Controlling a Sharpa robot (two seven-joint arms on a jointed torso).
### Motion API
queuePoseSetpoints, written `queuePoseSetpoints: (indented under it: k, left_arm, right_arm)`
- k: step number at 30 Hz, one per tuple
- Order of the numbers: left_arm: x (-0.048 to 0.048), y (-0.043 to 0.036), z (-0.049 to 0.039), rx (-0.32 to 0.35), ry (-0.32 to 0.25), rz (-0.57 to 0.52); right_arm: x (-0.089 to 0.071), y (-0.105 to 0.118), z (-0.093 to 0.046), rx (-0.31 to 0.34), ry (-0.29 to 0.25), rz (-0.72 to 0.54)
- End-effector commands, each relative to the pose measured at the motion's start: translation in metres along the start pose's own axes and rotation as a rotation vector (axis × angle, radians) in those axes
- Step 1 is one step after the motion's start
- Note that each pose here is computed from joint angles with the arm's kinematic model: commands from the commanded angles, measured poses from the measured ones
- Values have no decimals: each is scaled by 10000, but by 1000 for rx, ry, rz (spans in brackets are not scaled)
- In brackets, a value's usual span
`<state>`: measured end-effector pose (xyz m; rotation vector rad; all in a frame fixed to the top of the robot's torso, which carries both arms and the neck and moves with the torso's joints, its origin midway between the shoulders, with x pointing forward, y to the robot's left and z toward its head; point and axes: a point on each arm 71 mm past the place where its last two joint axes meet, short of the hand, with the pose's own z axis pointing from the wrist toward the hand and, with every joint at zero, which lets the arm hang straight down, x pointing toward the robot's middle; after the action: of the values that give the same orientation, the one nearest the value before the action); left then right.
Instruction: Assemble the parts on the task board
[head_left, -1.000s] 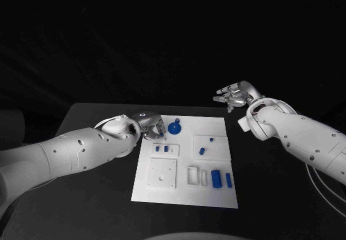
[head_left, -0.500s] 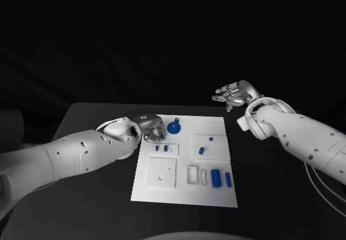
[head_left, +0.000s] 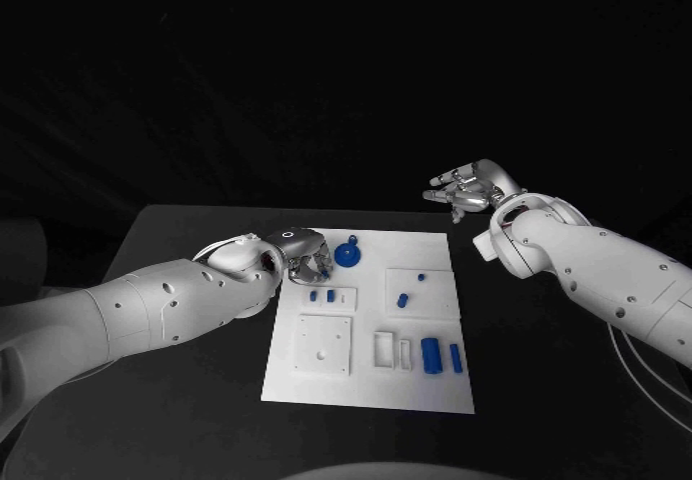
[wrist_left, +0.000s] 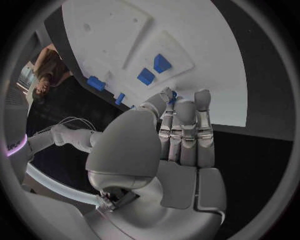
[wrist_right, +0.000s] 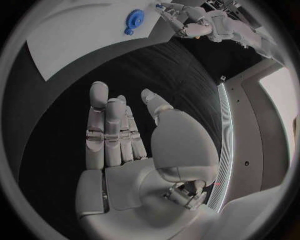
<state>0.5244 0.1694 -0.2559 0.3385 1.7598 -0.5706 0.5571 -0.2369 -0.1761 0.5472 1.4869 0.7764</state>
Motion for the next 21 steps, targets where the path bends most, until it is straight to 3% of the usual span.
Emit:
queuePoseSetpoints:
  k: [1, 21]
  left_arm:
    - [21, -26, 7, 5, 21, -14]
    - [34, -27, 15, -1, 36, -14]
  right_arm:
    - [8, 16, -1, -14, 4, -8]
    - [8, 13, 1, -13, 3, -8]
